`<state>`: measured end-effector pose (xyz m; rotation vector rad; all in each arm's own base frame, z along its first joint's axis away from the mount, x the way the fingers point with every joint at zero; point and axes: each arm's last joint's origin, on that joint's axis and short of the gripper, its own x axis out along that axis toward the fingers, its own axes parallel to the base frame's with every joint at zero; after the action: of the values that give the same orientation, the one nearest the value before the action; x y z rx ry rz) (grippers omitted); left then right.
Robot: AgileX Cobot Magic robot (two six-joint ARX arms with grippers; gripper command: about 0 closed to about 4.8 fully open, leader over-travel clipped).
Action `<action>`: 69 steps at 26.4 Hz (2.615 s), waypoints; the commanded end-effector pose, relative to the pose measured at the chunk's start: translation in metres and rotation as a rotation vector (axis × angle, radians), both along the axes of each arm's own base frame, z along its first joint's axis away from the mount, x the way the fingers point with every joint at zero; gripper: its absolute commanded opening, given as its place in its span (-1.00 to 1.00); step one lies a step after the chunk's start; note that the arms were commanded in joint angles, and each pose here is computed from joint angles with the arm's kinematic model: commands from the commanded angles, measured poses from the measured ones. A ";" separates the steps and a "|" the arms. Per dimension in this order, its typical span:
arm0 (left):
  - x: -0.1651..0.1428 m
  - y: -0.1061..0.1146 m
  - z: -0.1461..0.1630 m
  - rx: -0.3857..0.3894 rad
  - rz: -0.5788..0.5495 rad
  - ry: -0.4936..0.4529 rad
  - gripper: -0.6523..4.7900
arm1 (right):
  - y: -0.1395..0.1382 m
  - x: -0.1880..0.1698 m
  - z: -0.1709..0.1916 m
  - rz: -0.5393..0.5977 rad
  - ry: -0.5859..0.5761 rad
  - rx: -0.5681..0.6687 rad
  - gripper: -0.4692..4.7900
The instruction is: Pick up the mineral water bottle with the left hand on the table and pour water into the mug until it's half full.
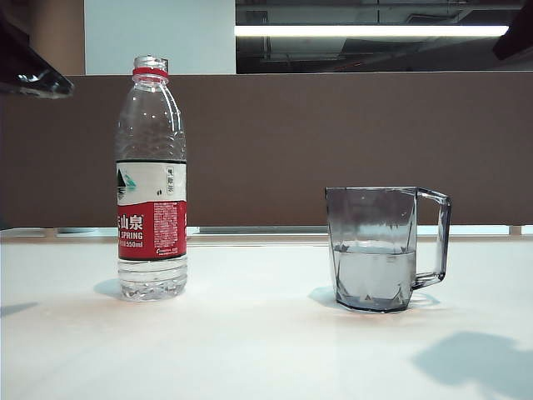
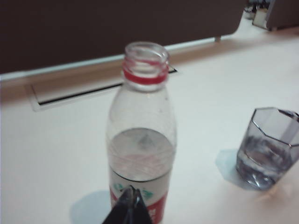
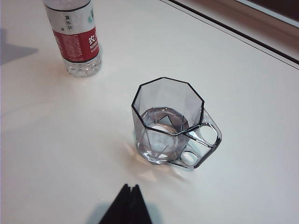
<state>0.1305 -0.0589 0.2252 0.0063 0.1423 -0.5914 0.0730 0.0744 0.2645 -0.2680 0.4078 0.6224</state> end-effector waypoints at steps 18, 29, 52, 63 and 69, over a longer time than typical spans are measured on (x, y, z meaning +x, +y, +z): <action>-0.037 0.041 -0.019 -0.060 0.291 -0.192 -0.78 | 0.000 0.000 0.003 0.001 -0.014 0.018 -0.84; -0.034 0.050 -0.052 -0.071 0.411 -0.193 -0.78 | 0.000 0.000 0.003 0.001 -0.014 0.018 -0.84; -0.033 0.055 -0.057 -0.007 0.520 -0.166 -0.78 | 0.000 0.000 0.003 0.001 -0.014 0.018 -0.84; -0.033 0.055 -0.057 -0.007 0.520 -0.166 -0.78 | -0.005 0.003 -0.011 -0.126 -0.047 -0.028 -0.84; -0.033 0.055 -0.057 -0.007 0.520 -0.166 -0.78 | -0.024 0.013 -0.039 -0.348 -0.251 0.175 -0.84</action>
<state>0.0975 -0.0038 0.1652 0.0098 -0.0055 -0.0686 0.0834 0.0516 0.2183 -0.1584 0.2434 0.2935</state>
